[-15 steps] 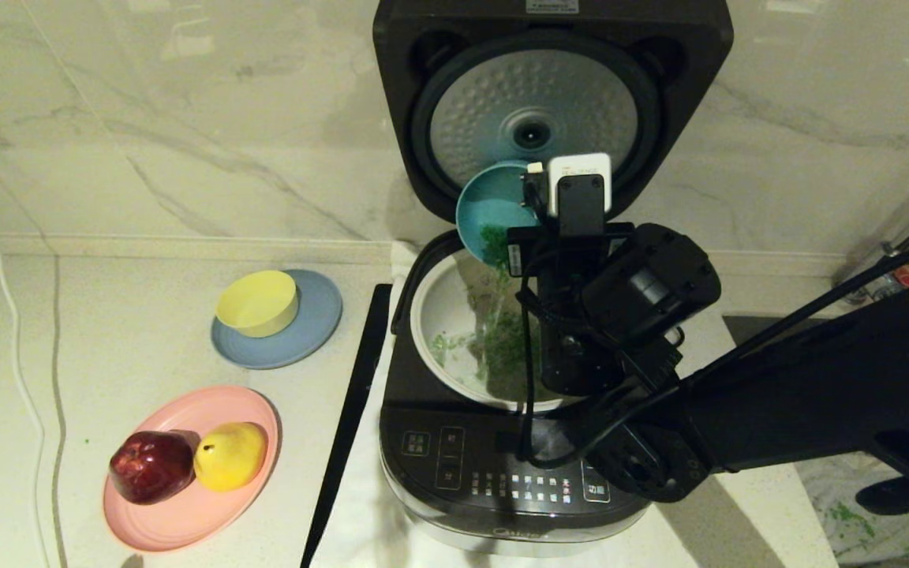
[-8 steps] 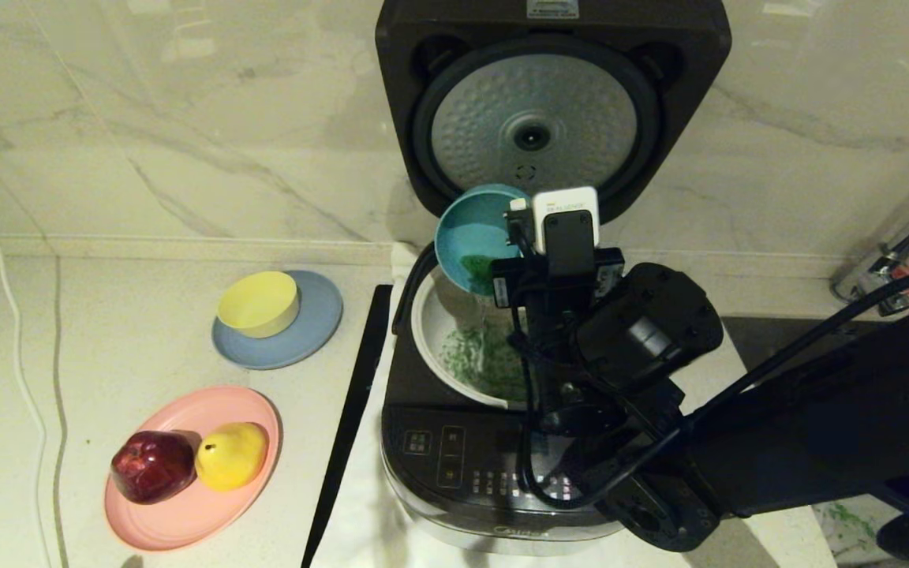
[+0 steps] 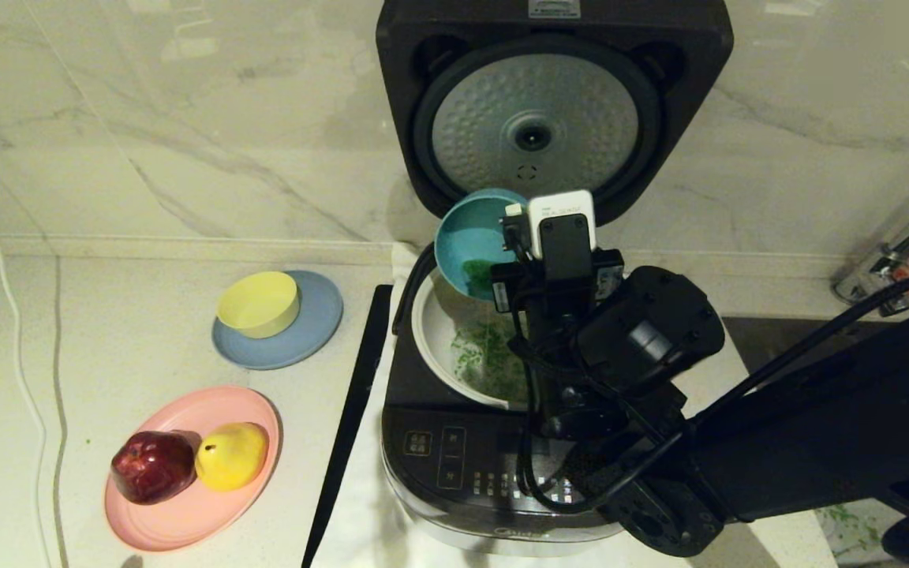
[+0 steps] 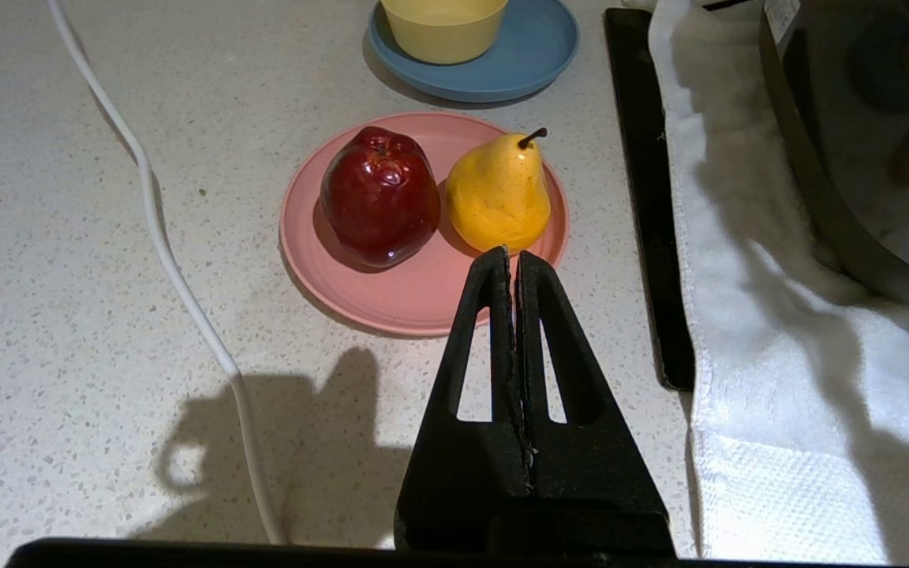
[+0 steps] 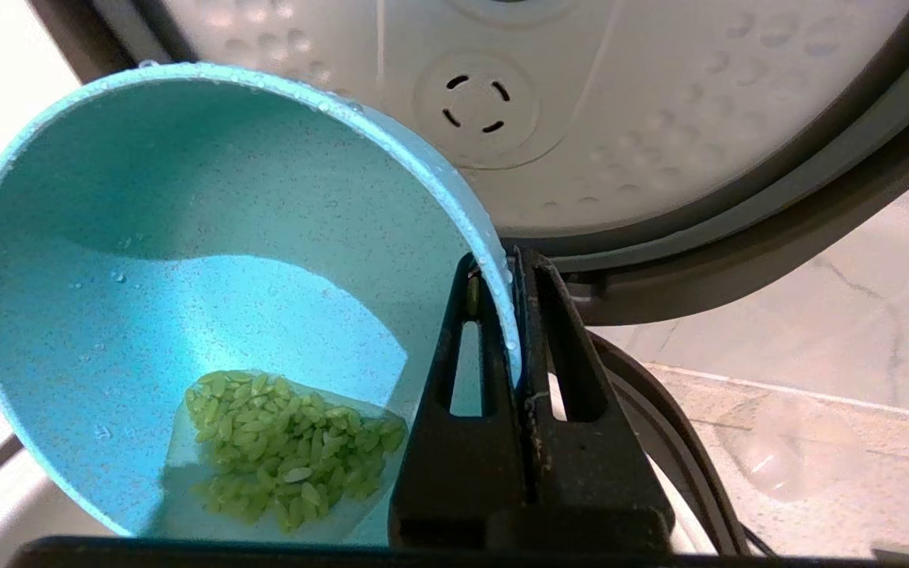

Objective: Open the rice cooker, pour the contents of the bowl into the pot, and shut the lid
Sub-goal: Pour the water from the bowl into the rice cooker

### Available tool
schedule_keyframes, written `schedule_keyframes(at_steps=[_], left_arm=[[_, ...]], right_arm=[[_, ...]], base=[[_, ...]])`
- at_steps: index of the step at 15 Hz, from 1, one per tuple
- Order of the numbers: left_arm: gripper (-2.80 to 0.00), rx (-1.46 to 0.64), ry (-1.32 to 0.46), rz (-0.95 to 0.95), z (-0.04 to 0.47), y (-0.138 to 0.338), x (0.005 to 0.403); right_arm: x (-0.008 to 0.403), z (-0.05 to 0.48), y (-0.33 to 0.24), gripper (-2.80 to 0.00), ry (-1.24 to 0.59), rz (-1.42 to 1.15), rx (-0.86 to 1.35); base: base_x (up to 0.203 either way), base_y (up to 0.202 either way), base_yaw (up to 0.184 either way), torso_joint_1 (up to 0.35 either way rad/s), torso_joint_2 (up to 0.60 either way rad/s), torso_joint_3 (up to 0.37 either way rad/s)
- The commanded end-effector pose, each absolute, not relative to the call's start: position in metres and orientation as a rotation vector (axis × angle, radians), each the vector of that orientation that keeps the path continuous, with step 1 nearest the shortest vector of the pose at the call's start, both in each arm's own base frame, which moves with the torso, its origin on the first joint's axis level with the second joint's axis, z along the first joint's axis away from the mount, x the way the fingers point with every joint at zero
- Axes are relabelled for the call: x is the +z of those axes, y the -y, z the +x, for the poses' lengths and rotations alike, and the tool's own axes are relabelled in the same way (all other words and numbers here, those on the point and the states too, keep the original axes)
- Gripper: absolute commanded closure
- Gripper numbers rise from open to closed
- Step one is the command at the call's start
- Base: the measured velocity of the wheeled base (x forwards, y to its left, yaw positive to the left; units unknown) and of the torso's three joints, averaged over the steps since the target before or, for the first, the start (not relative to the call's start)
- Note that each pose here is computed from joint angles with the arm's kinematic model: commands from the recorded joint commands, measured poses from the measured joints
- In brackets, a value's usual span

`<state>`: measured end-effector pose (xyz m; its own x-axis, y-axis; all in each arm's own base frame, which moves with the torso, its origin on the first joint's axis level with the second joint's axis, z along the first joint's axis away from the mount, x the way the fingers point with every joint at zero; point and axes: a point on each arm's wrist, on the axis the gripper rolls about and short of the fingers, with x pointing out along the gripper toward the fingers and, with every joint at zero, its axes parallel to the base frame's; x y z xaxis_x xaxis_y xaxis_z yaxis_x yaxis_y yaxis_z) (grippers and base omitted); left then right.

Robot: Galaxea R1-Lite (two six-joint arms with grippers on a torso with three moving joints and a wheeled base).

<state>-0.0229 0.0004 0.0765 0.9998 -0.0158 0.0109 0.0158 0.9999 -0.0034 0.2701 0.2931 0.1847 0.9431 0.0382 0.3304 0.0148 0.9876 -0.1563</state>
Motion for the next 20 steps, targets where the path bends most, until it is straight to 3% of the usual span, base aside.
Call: schedule_keyframes(at_steps=[1, 20], left_arm=[[0.00, -0.015, 0.009, -0.005, -0.023, 0.000, 0.076], [0.00, -0.015, 0.009, -0.005, -0.023, 0.000, 0.076]], right_arm=[[0.185, 0.269, -0.291, 0.00, 0.340, -0.162, 0.004], [0.212, 0.244, -0.275, 0.00, 0.348, -0.141, -0.021]], base=[[0.000, 0.000, 0.000, 0.000, 0.00, 0.000], [0.000, 0.000, 0.000, 0.000, 0.00, 0.000]])
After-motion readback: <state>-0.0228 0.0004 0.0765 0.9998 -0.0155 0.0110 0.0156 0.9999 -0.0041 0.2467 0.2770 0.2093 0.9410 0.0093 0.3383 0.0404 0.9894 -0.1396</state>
